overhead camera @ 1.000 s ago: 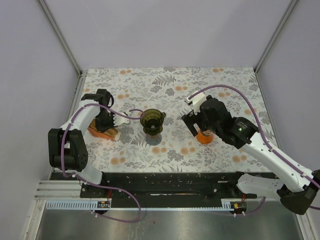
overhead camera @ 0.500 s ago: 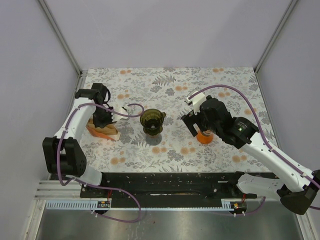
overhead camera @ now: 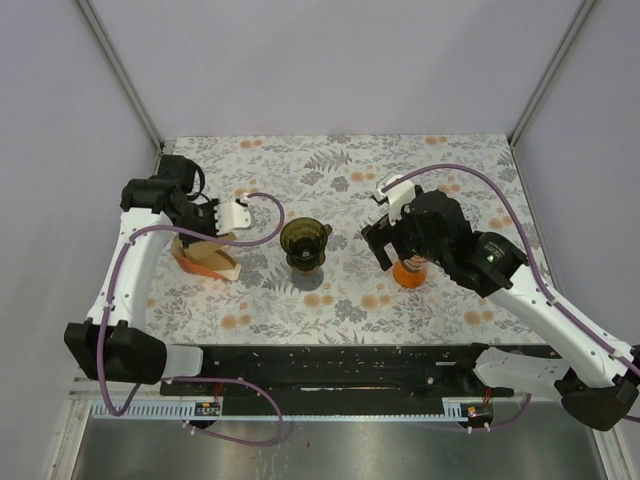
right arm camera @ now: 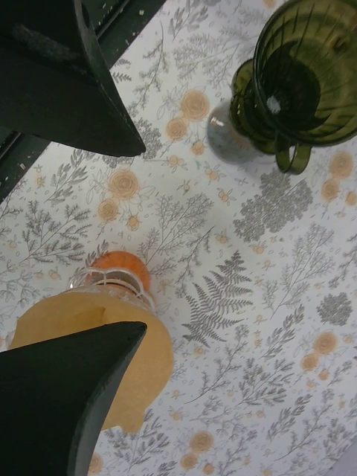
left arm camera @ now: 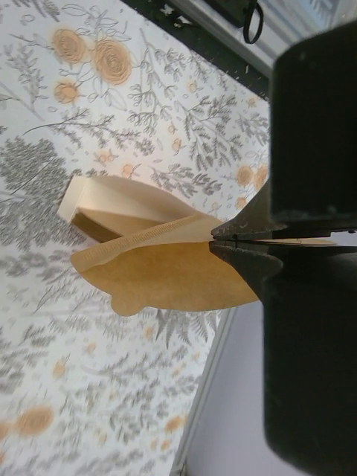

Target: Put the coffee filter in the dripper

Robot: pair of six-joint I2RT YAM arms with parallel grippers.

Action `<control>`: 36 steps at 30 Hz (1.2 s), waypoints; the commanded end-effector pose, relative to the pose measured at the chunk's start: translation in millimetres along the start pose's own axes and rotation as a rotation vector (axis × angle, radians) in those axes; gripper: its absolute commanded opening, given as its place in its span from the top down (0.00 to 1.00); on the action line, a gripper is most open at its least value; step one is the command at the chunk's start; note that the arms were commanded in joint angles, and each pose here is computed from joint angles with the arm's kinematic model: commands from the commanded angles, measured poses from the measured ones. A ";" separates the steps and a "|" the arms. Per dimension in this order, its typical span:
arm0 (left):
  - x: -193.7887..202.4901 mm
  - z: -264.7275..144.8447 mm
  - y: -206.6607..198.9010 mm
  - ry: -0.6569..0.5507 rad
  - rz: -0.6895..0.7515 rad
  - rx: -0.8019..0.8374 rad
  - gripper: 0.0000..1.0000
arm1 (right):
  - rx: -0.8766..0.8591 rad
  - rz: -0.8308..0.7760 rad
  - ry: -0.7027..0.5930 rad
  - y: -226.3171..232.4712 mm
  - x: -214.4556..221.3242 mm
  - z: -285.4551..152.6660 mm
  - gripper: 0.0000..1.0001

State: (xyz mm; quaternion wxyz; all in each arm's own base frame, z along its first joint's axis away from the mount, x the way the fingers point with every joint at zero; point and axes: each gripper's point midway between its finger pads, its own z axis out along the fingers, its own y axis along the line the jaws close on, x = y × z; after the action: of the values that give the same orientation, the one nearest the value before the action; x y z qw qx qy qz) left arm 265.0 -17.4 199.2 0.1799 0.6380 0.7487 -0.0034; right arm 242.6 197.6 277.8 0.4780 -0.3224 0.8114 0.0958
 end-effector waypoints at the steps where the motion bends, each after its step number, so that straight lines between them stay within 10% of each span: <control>1: -35.1 -39.0 -7.4 -0.175 0.056 -0.060 1.00 | -0.080 0.057 -0.183 8.4 -53.8 -24.4 0.01; 19: -109.6 -125.9 -77.7 -0.539 0.281 -0.139 1.00 | -0.757 0.123 -0.351 130.8 -185.4 11.2 0.03; 36: -136.0 -117.5 -99.8 -0.595 0.357 -0.006 1.00 | -0.999 0.121 -0.283 198.0 -182.9 42.3 0.11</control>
State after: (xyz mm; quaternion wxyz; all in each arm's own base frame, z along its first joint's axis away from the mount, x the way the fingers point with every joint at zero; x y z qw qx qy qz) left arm 195.6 -140.2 340.1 0.4445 0.7251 0.5185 -0.0888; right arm 223.0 440.5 359.5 0.3597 -0.4367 0.6411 0.5186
